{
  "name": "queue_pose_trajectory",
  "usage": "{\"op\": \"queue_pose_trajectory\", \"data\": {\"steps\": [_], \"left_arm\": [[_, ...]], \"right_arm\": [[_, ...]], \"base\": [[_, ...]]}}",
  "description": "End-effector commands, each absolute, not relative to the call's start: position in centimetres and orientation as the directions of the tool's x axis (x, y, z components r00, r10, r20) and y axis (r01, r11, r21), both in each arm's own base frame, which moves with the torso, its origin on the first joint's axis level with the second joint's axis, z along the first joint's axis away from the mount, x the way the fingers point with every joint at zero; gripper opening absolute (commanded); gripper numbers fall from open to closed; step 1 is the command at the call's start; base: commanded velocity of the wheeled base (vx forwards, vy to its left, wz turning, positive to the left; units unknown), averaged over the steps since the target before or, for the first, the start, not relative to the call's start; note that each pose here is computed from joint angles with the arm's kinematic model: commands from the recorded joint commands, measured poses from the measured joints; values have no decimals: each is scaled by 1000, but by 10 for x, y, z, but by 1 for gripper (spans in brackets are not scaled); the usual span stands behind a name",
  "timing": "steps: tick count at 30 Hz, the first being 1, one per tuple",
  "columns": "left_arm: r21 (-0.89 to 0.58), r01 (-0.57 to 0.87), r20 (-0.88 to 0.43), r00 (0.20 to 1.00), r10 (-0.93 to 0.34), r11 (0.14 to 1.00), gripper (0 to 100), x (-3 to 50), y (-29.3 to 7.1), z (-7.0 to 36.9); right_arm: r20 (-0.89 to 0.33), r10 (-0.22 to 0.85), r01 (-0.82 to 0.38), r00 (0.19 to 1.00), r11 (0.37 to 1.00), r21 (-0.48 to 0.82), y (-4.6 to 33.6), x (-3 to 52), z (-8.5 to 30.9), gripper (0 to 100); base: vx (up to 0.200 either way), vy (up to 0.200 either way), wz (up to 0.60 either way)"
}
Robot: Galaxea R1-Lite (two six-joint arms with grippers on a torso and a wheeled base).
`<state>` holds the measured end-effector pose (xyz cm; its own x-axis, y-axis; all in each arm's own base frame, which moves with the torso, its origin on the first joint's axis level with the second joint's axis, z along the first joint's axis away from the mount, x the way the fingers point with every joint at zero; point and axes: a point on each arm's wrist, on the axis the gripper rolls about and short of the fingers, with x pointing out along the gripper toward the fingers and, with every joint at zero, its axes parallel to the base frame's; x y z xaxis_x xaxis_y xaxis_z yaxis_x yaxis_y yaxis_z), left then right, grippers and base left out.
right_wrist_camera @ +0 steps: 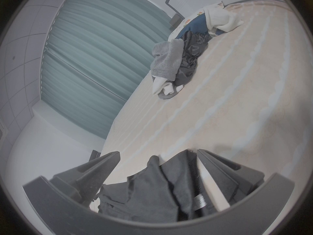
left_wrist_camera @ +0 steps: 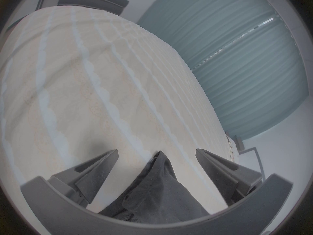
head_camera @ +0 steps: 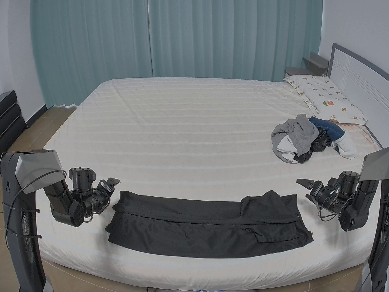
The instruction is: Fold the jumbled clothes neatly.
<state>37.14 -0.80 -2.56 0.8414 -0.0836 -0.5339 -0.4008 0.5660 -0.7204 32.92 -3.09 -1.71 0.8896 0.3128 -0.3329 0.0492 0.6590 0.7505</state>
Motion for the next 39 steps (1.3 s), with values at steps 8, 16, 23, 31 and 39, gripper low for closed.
{"op": "queue_pose_trajectory", "data": {"steps": [8, 16, 23, 31, 39], "left_arm": [[-749, -407, -523, 847, -90, 524, 100, 367, 1, -17], [-746, -407, -525, 847, -89, 526, 100, 367, 1, -18], [-746, -407, -525, 847, -89, 527, 100, 367, 1, -18], [-746, -407, -525, 847, -89, 527, 100, 367, 1, -18], [-745, -408, -526, 846, -89, 527, 100, 366, 1, -18]], "right_arm": [[-377, 427, -8, 822, 670, 742, 13, 342, -13, 100], [-467, 432, 21, 772, 716, 698, 15, 342, -39, 100], [-500, 432, 25, 751, 737, 675, 15, 342, -47, 0], [-501, 433, 25, 749, 737, 675, 13, 331, -40, 0], [-478, 453, 14, 752, 715, 699, -2, 318, -24, 0]], "base": [[0, 0, 0], [0, 0, 0], [0, 0, 0], [0, 0, 0], [0, 0, 0]]}}
